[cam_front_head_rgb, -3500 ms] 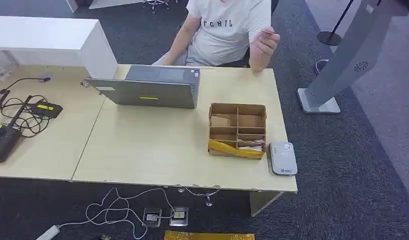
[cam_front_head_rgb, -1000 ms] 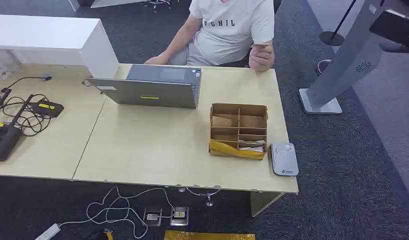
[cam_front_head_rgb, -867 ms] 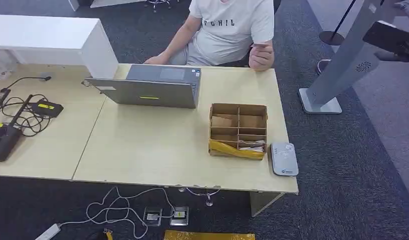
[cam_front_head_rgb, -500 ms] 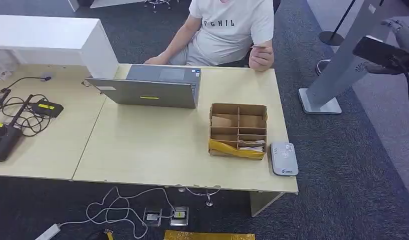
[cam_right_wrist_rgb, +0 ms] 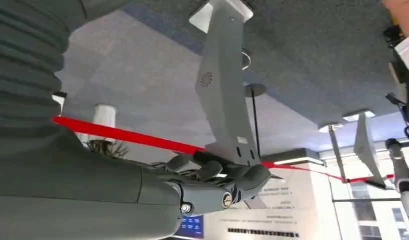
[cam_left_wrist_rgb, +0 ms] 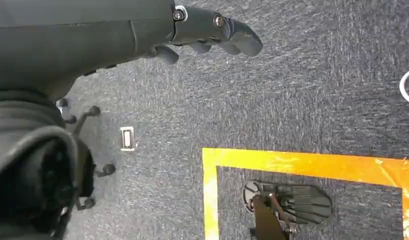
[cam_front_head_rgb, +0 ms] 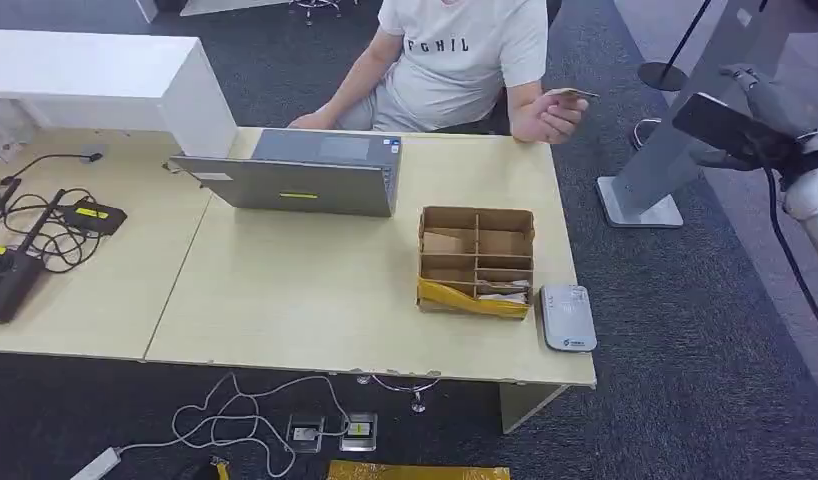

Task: Pass the card to the sensor for recognition and then transmit it.

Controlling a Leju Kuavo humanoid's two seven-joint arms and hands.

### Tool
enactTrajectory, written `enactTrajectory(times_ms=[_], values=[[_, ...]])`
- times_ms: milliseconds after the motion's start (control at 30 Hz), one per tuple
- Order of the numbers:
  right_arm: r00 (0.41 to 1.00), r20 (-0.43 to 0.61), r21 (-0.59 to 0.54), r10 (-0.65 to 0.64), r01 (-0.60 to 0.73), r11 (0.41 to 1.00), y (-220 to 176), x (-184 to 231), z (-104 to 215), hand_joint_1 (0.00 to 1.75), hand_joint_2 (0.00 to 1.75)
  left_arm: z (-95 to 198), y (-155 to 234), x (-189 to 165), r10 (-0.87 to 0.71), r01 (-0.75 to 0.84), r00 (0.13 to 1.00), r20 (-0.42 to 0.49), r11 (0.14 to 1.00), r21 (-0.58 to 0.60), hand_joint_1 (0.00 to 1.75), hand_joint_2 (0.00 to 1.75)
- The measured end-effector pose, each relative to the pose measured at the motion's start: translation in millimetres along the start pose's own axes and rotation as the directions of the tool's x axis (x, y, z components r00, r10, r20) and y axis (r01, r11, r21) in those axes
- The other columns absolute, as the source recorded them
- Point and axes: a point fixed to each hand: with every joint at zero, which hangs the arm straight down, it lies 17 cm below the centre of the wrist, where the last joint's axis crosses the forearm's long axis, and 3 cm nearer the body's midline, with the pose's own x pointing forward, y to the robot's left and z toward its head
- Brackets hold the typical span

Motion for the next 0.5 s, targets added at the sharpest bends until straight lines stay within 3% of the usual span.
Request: enactTrajectory(times_ms=[500], values=[[0.997,0.083,-0.025,-0.002,0.004,1.0,13.6,34.0,-4.3,0.0,1.75,0.0,-2.6,1.7,-0.016,0.016,1.0,-0.006,1.0,0.005,0.0,0.0]])
